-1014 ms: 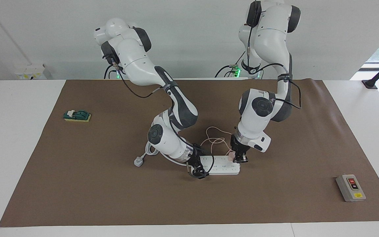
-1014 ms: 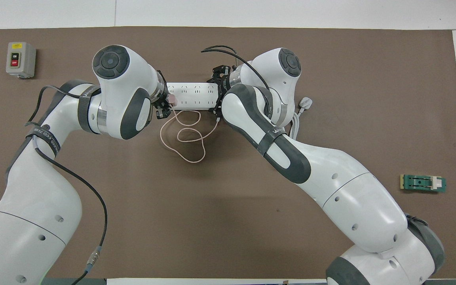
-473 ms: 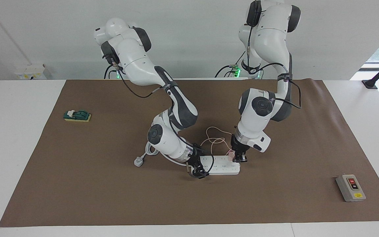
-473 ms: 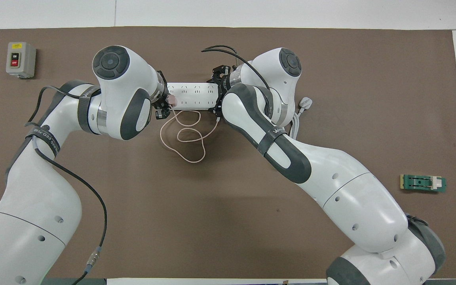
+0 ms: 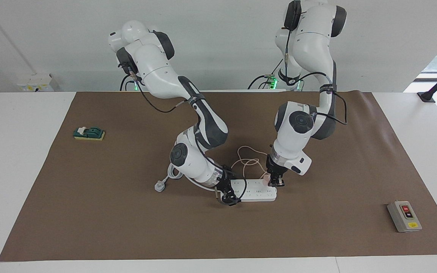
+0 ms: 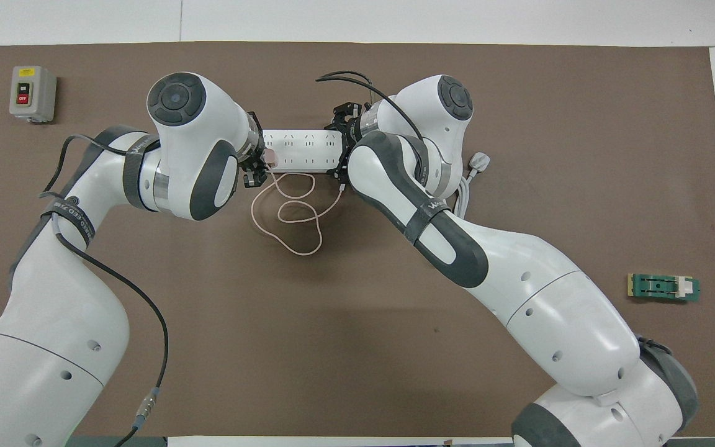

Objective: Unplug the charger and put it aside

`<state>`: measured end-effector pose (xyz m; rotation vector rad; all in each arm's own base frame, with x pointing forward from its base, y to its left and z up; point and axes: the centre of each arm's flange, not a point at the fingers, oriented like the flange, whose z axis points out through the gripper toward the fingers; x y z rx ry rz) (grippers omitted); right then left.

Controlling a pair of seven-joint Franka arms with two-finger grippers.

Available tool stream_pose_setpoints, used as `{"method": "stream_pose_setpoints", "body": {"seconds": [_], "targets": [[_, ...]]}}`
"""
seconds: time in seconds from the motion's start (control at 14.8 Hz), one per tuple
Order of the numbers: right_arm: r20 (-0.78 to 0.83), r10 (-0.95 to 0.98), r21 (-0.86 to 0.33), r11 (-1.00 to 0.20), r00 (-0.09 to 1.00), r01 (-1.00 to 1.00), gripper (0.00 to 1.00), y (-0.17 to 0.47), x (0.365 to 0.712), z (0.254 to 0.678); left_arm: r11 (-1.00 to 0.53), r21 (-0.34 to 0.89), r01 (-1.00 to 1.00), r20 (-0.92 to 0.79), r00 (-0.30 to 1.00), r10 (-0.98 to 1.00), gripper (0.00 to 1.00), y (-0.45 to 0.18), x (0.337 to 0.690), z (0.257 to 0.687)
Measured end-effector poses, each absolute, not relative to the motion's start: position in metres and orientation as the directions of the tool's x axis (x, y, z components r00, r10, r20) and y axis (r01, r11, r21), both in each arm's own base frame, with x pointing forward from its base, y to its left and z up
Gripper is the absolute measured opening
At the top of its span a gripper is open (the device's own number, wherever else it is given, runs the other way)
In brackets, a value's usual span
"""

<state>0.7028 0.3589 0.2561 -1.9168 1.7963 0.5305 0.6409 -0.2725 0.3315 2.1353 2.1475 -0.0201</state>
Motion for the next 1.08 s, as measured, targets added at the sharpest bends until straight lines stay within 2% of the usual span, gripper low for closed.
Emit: {"method": "stream_pose_setpoints", "body": {"seconds": [0.74, 1.08], "targets": [[-0.567, -0.820, -0.067, -0.044, 0.074, -0.997, 0.94, 0.359, 0.703, 0.256, 0.002, 0.072, 0.997, -0.089, 0.004, 0.996, 0.33, -0.273, 0.640, 0.338], [-0.567, -0.820, -0.067, -0.044, 0.074, -0.997, 0.94, 0.359, 0.703, 0.256, 0.000, 0.073, 0.997, -0.092, 0.007, 0.996, 0.33, -0.263, 0.625, 0.411]]}}
